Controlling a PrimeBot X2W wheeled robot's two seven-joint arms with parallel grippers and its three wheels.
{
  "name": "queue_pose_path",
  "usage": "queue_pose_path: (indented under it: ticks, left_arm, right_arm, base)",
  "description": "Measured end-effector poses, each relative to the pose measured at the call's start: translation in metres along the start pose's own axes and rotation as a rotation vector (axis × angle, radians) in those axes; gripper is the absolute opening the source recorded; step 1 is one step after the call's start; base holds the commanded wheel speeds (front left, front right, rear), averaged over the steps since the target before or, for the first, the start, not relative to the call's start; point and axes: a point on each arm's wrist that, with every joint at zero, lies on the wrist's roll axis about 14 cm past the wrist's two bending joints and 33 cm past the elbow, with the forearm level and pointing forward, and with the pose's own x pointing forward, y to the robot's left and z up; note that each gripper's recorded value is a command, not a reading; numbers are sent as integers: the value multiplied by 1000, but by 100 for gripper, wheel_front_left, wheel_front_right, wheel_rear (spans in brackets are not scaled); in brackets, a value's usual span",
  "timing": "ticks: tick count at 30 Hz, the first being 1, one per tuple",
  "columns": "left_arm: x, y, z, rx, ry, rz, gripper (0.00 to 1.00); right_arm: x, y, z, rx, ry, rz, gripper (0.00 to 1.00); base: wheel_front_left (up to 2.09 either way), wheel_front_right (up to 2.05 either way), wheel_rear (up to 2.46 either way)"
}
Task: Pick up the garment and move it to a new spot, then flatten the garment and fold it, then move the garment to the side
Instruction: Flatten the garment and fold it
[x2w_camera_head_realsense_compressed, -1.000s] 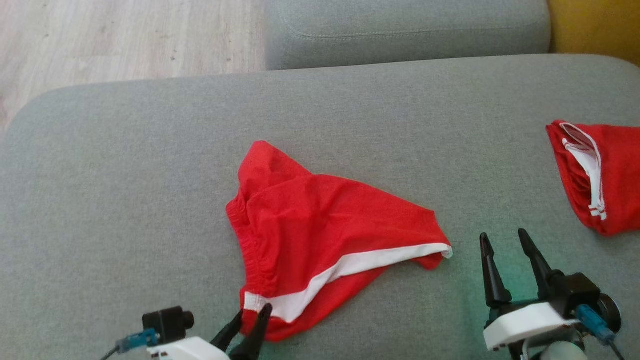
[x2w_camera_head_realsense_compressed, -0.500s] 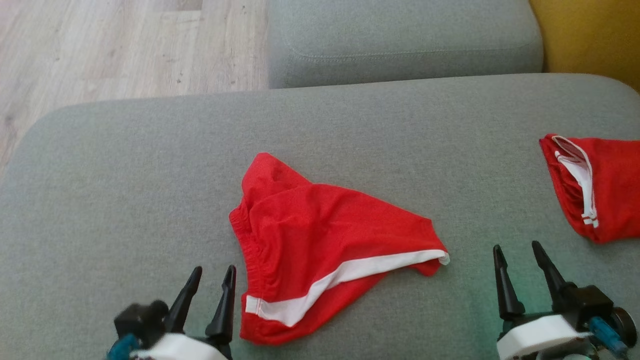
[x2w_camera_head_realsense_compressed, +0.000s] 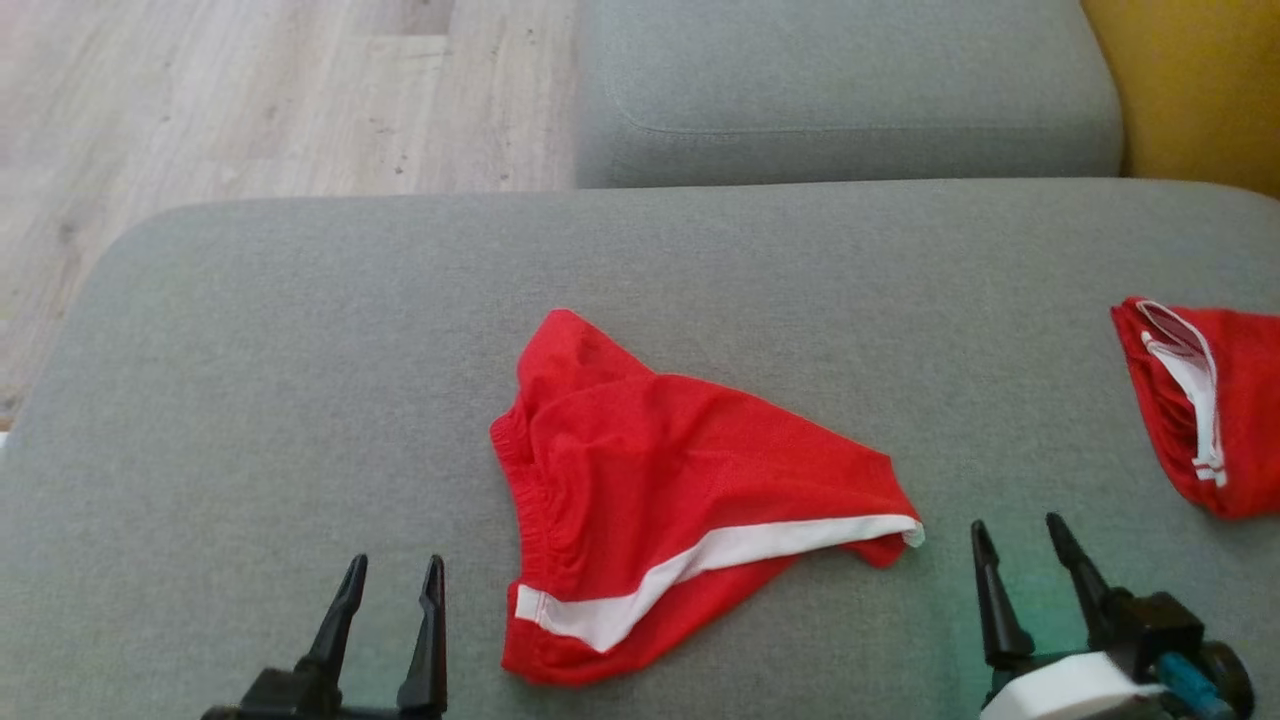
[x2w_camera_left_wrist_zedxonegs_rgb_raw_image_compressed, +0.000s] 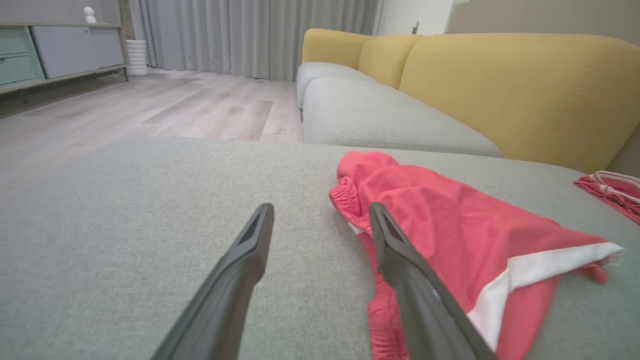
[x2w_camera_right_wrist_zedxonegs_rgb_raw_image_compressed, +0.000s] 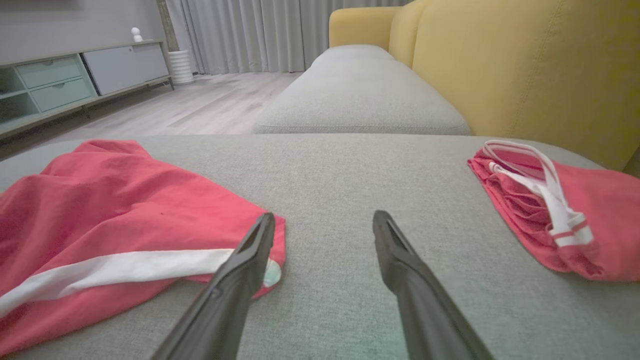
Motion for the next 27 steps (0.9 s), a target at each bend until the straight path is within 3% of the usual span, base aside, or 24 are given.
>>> queue_pose_path:
  ticks: [21,27]
  left_arm:
    - [-1,4,-3,-7,-22,5,100]
    - [-7,-10,-31,-29,130,-50,100]
  right_arm:
    - [1,21,-2,41,5,47,100]
    - [2,29,-2,45,41,94,100]
  base:
    - [0,0,0]
    - [0,0,0]
